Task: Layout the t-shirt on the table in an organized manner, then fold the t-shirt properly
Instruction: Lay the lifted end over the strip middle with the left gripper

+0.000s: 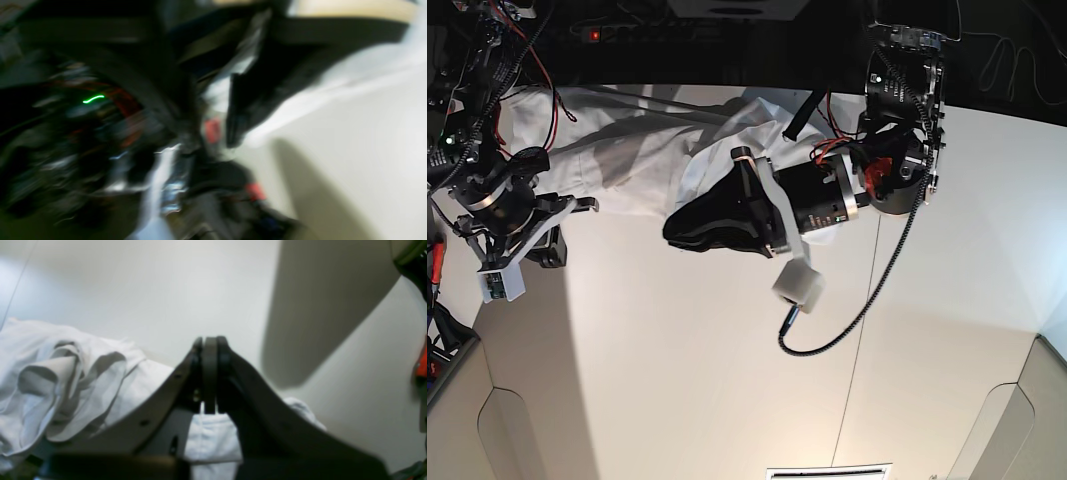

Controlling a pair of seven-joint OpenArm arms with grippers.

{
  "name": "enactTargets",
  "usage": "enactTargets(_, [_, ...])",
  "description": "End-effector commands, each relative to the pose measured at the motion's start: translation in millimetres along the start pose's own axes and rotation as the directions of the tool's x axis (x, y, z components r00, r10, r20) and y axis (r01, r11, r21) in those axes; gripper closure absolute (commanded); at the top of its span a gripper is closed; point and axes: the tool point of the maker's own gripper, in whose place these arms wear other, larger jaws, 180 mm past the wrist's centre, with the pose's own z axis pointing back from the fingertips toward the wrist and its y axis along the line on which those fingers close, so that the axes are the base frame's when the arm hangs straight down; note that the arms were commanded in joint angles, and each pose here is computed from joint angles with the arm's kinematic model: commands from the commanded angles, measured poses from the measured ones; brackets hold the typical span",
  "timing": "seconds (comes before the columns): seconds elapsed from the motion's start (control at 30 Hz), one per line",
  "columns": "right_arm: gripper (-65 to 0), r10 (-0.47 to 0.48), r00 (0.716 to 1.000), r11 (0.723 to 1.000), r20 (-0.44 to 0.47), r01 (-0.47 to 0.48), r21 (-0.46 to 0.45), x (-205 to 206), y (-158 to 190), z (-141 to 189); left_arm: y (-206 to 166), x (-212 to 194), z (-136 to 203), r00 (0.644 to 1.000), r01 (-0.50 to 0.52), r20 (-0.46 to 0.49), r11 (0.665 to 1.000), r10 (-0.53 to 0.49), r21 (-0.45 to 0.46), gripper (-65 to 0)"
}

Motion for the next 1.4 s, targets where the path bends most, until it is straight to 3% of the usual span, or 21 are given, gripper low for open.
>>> enactTargets(0.0, [0.0, 0.012, 0.998, 1.0, 0.054, -0.012, 0.001, 14.7, -0.4, 3.5, 0.2, 14.1, 3.4, 0.998, 0.042, 0.035, 0.999, -0.043, 0.014, 0.0])
enactTargets(0.1, [0.0, 0.012, 0.998, 1.0, 0.054, -0.012, 0.001, 14.7, -0.3, 3.5, 29.6, 8.6, 19.2, 0.997, 0.077, -0.012, 0.986, -0.076, 0.146, 0.0])
enactTargets(0.2, [0.0, 0.012, 0.998, 1.0, 0.054, -0.012, 0.001, 14.7, -0.4, 3.5, 46.8, -4.7, 38.0, 0.996, 0.077, -0.054, 0.973, -0.066, 0.22, 0.0])
enactTargets(0.4, [0.0, 0.011, 0.998, 1.0, 0.057, -0.011, 0.001, 15.3, -0.2, 3.5, 50.8, -38.9, 49.8, 0.996, 0.023, -0.088, 0.967, 0.0, 0.254, 0.0])
enactTargets(0.63, [0.0, 0.011, 0.998, 1.0, 0.058, -0.011, 0.001, 15.4, -0.2, 3.5, 65.6, -71.7, 37.9, 0.989, 0.026, -0.146, 0.957, 0.017, 0.291, 0.0])
enactTargets(0.77, [0.0, 0.011, 0.998, 1.0, 0.058, -0.011, 0.001, 15.5, -0.2, 3.5, 55.4, -87.2, 20.8, 0.979, 0.067, -0.202, 0.965, -0.015, 0.254, 0.0])
enactTargets(1.17, [0.0, 0.008, 0.998, 1.0, 0.06, -0.009, 0.007, 15.8, 0.7, 3.5, -14.2, -94.6, -41.7, 0.972, 0.086, -0.221, 0.996, -0.08, 0.014, 0.0])
enactTargets(1.37, [0.0, 0.009, 0.998, 1.0, 0.06, -0.009, 0.006, 15.8, 0.6, 3.5, -22.8, -61.4, -45.0, 0.992, 0.044, -0.117, 0.998, -0.049, -0.04, 0.0])
